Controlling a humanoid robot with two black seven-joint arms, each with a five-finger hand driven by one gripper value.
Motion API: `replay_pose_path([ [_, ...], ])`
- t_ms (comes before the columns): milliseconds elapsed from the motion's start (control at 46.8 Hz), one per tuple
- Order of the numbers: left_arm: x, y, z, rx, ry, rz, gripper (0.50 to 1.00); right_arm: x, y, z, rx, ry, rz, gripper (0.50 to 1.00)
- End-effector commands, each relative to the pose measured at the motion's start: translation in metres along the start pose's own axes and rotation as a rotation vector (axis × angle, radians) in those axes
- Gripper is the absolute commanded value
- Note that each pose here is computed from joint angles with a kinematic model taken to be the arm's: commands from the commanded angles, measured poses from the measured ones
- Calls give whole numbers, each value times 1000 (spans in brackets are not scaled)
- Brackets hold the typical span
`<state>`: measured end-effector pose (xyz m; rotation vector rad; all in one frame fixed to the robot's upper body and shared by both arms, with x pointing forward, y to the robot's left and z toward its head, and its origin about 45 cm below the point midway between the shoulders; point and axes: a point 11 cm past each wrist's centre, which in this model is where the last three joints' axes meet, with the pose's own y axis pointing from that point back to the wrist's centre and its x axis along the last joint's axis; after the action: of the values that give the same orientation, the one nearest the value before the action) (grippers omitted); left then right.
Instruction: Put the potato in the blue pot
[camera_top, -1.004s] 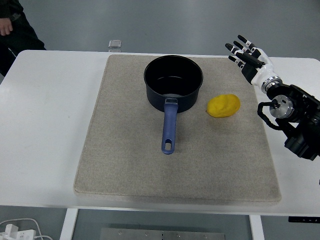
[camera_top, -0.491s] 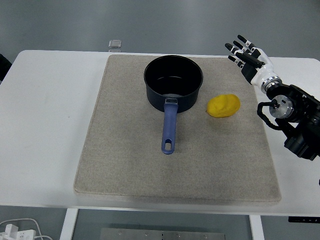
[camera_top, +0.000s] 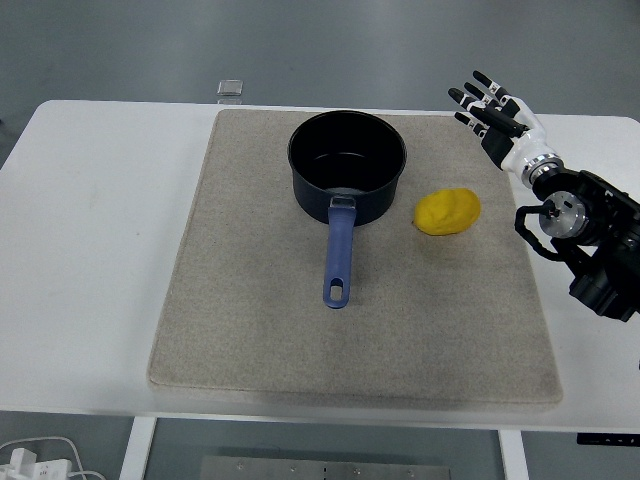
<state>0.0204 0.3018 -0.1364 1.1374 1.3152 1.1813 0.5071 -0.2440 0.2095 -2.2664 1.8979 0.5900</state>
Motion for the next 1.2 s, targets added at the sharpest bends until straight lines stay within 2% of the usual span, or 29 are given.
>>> replay_pose_path([
  [0,1,0,0,0,0,3,999,0,0,-2,17,-1,-4,932],
  [85,1,0,0,0,0,3,999,0,0,-3,31,1,-2,932],
  [256,1,0,0,0,0,3,999,-1,0,-3,30,1,-5,932],
  [342,1,0,0,0,0,3,999,-4,0,0,25,-2,-20,932],
  [491,1,0,1,-2,1,2,999,-5,2,-6,31,-7,-75,932],
  [598,1,0,0,0,2,4,999,8,8,-12,19,49,-98,932],
  [791,1,0,1,-2,2,4,999,19,19,-16,-13,149,-167,932],
  [876,1,0,0,0,2,2,999,25,23,-18,-23,189,-172,932],
  [1004,0,0,1,-1,0,1,999,33,25,-24,-17,199,-162,932],
  [1175,0,0,0,1,0,1,999,34,25,-25,-12,196,-156,932],
])
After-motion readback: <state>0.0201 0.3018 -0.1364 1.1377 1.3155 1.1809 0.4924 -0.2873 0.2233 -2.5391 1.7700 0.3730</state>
